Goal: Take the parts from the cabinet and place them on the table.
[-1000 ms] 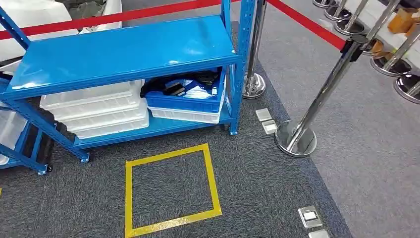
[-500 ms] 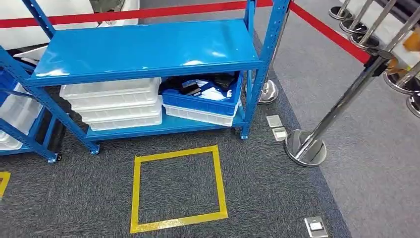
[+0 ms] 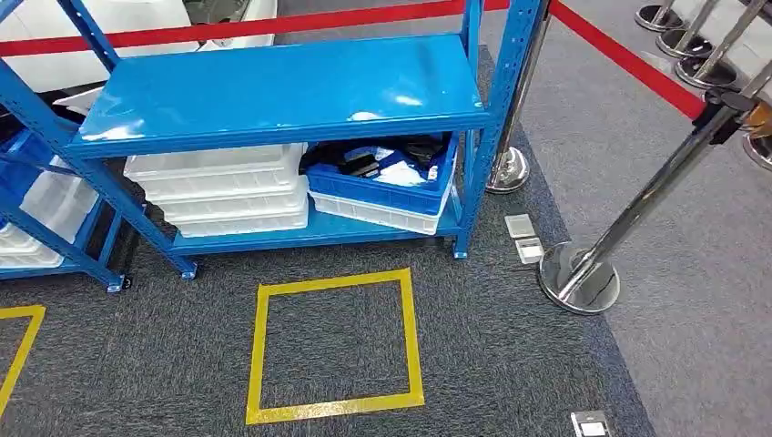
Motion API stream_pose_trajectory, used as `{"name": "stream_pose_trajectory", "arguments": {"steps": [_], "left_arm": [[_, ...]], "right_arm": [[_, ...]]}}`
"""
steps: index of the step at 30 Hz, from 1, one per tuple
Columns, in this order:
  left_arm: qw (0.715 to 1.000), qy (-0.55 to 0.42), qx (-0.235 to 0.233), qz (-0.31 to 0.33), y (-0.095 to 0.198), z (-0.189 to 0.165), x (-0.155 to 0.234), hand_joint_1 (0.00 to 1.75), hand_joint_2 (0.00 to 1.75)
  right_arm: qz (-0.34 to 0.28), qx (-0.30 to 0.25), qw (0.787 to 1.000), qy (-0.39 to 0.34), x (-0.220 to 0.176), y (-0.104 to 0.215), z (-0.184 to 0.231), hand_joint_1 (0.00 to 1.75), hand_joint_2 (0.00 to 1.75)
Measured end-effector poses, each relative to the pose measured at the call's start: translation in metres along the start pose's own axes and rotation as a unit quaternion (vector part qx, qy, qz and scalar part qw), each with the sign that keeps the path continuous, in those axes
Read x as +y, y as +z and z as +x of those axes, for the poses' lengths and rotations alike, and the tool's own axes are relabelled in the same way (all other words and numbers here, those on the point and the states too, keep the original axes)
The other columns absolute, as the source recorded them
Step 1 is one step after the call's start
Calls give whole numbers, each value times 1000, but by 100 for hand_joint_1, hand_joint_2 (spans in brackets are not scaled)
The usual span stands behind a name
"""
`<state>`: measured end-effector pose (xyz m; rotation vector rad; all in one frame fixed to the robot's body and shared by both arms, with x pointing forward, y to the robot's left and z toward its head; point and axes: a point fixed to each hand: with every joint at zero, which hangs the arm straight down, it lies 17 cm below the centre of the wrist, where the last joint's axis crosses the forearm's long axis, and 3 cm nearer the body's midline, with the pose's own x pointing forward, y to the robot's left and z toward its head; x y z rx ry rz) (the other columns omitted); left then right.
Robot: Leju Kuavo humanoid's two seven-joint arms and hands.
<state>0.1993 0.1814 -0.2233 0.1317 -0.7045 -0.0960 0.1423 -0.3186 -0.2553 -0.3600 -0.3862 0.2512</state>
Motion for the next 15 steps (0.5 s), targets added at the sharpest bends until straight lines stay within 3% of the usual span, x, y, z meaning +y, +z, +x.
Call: {"name": "stream_pose_trajectory", "arguments": {"steps": [15], "left_arm": [[1000,-1,0,-1,0,1,0,0,0]], "right_arm": [[2,0,1000,-3,4,1,3,0,0]]}}
